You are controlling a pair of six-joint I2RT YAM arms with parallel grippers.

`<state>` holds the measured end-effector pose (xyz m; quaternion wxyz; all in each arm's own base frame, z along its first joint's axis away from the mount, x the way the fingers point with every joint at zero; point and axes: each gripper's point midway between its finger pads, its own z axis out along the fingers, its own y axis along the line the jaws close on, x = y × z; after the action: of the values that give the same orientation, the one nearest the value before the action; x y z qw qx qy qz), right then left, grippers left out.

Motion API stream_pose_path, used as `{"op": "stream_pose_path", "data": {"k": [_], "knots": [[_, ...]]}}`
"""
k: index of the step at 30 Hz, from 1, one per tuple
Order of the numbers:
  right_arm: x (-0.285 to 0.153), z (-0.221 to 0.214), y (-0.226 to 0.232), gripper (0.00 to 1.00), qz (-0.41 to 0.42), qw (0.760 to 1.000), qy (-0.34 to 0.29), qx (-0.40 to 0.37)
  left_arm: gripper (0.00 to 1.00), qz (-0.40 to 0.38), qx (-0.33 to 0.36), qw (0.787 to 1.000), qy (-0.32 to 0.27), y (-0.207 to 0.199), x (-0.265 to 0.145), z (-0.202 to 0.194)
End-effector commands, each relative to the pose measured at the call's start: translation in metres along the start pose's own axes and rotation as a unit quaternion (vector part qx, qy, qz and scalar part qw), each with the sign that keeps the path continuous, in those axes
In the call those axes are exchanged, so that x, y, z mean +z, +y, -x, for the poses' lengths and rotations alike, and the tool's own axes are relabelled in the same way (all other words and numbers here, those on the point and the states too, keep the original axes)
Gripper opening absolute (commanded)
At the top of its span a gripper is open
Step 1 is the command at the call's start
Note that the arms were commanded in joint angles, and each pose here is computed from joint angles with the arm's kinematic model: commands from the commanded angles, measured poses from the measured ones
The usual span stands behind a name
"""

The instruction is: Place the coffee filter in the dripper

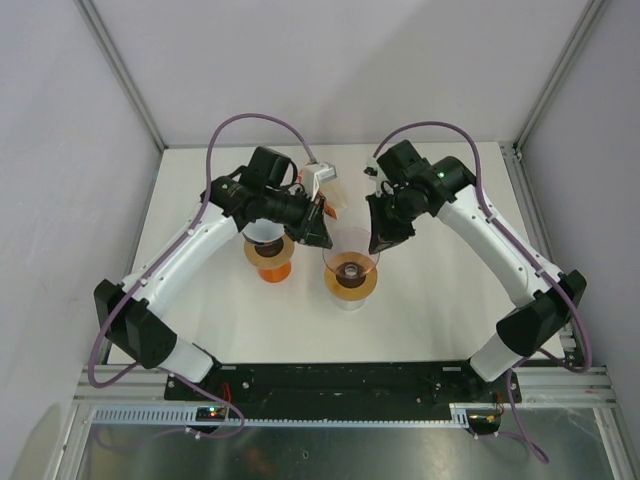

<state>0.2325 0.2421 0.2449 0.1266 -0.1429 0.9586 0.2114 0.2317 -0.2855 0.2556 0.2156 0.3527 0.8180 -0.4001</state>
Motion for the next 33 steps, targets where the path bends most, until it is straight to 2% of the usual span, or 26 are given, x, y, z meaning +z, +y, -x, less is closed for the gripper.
{"op": "stream_pose_path", "data": {"k": [1, 14, 33], "knots": [[0.034, 0.004, 0.019, 0.00, 0.049, 0.999, -0.002, -0.002, 0.00, -0.093, 0.009, 0.995, 0.036, -0.032, 0.018, -0.027], [0.049, -0.003, 0.015, 0.00, 0.049, 0.999, 0.015, 0.004, 0.00, -0.109, -0.052, 0.988, 0.093, -0.013, 0.042, -0.066], [0.077, -0.020, 0.003, 0.00, 0.042, 0.998, 0.039, 0.014, 0.00, -0.110, -0.050, 0.987, 0.104, -0.007, 0.049, -0.072]]}}
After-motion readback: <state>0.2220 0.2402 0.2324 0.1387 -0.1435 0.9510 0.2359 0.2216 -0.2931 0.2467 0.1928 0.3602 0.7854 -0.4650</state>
